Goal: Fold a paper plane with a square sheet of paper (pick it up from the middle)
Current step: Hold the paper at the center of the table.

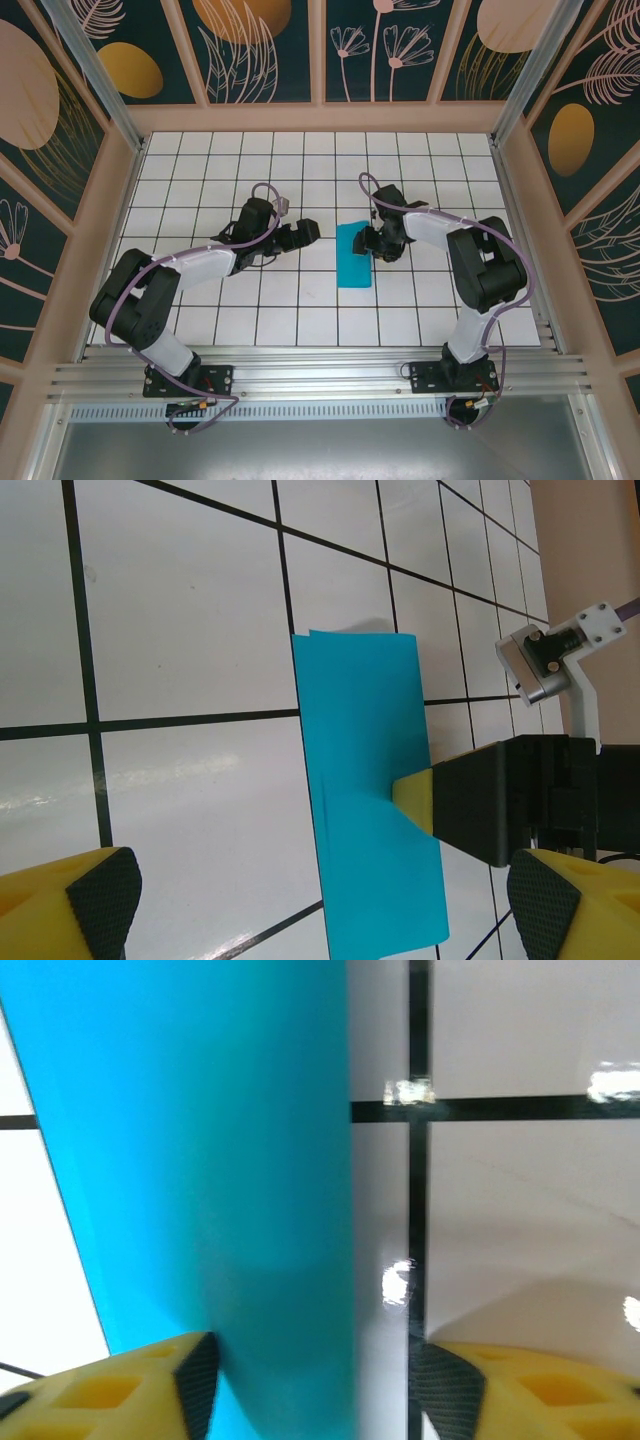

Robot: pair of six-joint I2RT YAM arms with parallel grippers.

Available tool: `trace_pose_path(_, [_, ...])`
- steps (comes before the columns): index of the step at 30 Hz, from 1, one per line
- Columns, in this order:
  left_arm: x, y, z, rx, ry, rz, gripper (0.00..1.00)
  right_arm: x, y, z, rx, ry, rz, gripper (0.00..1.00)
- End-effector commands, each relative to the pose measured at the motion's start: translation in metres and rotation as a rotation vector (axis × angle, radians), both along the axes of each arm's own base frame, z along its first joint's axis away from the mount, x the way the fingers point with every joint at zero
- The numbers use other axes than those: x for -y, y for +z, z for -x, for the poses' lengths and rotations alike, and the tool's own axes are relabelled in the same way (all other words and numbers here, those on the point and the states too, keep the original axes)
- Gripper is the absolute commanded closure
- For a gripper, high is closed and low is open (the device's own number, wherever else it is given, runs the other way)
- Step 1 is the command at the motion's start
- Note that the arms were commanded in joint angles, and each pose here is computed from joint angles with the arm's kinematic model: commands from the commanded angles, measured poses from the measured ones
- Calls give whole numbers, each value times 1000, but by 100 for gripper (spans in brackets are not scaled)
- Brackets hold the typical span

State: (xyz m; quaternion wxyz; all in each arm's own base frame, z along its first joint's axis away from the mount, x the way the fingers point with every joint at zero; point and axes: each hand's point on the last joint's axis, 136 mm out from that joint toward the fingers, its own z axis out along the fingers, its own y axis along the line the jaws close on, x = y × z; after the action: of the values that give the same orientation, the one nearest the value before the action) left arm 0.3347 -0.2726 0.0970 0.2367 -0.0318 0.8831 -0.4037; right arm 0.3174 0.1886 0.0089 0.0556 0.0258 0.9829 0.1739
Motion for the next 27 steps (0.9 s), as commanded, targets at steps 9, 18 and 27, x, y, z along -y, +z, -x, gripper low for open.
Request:
trace_pose_path(9, [7, 5, -2, 16, -23, 8, 4, 31, -68, 23, -99, 10, 139, 33])
trace_pose_path(18, [8, 7, -3, 19, -26, 14, 4, 33, -73, 24, -109, 56, 230, 26])
trace_pose_path(27, [7, 5, -1, 14, -32, 9, 4, 39, -80, 27, -125, 63, 262, 28])
